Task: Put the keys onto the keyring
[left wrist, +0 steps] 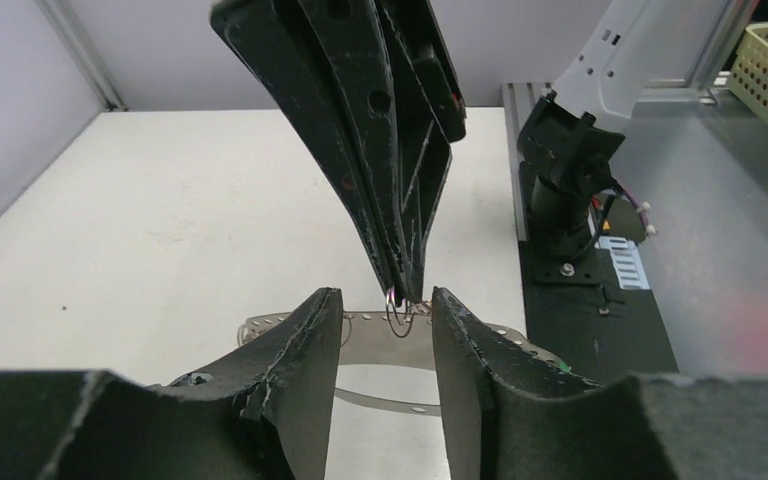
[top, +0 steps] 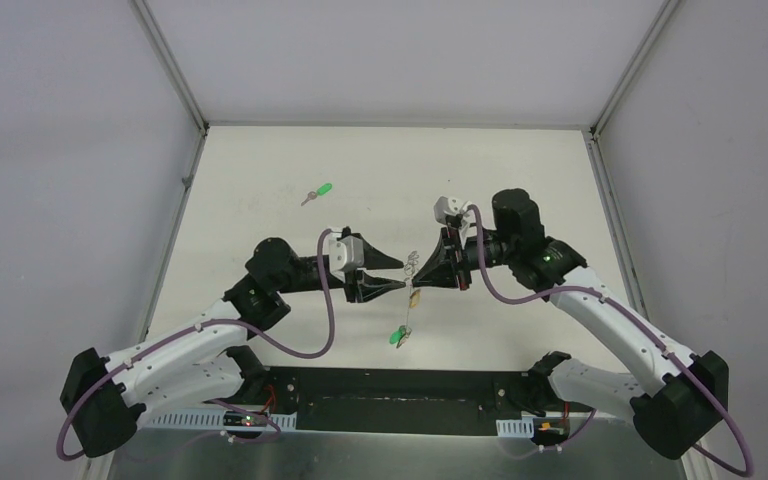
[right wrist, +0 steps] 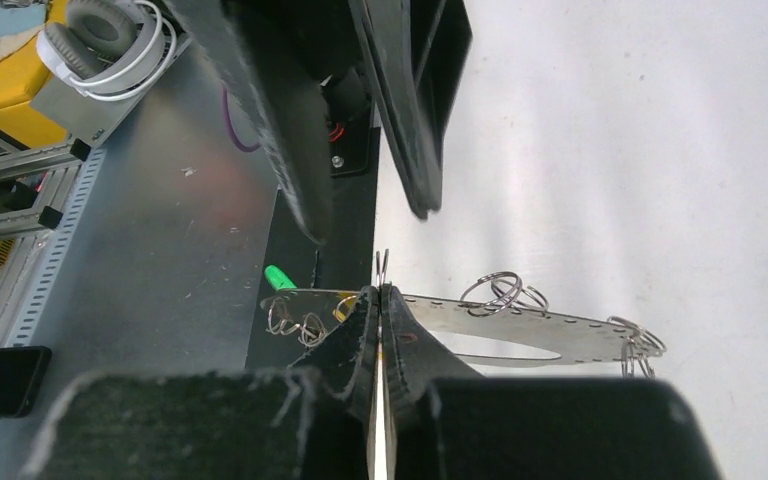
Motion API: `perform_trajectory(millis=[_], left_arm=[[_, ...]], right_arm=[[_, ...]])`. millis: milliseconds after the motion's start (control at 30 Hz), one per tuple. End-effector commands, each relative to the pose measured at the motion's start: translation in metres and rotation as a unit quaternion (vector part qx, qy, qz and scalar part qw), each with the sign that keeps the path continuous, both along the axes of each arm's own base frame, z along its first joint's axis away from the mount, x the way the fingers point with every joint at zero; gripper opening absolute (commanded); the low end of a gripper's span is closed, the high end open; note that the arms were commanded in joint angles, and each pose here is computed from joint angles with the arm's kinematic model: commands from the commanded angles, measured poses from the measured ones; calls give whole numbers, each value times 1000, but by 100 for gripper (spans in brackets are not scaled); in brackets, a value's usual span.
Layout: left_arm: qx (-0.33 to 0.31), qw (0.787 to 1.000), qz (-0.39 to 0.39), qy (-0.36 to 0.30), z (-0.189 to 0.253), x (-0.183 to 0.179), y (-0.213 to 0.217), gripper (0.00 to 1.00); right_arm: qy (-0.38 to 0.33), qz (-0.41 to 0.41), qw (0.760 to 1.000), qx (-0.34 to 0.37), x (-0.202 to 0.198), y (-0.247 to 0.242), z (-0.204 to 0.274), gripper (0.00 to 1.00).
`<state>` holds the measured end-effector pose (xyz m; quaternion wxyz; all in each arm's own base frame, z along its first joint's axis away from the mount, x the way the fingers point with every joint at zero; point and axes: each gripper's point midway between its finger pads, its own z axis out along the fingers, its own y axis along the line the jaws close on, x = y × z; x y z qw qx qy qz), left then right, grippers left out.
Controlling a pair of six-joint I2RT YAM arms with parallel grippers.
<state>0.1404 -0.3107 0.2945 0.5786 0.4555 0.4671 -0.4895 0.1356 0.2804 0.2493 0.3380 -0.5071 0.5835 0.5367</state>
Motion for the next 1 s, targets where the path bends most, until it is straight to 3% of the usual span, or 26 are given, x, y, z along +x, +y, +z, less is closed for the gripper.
perform_trajectory(millis=[0,467,733,967], left_arm=[[-7,999,33,-38,29,5,7,42],[99,995,5,-25,2,7,-1,45],[117,993,-33,-9,-9,7,-17,44],[117,990,-74,-3,-15,5,-30,40]], right_arm=[[-14,-12,999,-37,2,-6,10,0],[-23,-41,972,-230,13,-34,-13,0],[-45,-12,964,-262,5,-29,-19,0],[-38,-1,974,-221,-1,-16,-12,0]])
